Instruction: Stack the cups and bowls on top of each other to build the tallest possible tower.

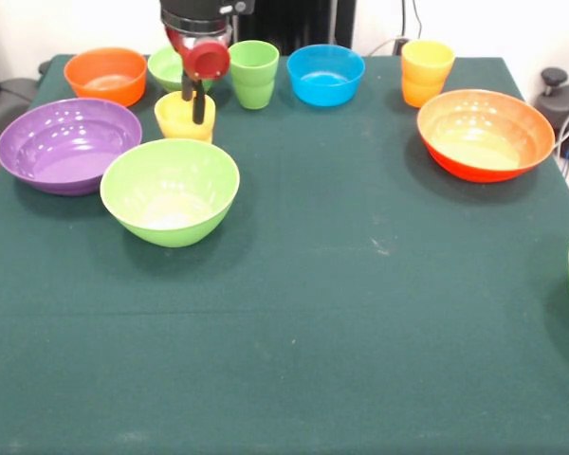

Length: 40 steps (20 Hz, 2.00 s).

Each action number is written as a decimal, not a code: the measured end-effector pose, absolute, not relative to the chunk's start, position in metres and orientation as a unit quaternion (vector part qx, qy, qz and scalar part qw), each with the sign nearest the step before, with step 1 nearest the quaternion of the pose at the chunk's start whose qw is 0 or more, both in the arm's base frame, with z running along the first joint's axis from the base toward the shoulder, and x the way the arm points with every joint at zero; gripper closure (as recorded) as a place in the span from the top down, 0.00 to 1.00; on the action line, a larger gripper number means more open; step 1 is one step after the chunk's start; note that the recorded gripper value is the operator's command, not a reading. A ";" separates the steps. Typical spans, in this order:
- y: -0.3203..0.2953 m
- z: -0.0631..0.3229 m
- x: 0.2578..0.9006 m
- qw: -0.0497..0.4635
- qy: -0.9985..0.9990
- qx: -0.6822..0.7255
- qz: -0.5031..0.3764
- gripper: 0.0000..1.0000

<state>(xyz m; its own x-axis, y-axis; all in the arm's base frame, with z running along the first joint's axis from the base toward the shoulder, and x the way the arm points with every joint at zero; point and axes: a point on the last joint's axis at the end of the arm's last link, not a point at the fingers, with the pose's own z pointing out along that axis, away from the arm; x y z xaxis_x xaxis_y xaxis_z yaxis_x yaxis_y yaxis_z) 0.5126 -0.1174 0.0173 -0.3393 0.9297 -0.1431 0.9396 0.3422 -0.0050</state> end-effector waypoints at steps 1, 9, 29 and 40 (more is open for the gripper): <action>-0.116 0.017 0.514 0.060 0.818 0.571 -0.042 1.00; -0.110 0.010 0.519 0.081 0.823 0.562 -0.027 1.00; -0.122 0.014 0.508 0.081 0.814 0.575 0.001 1.00; -0.126 0.053 0.505 0.068 0.810 0.582 -0.002 1.00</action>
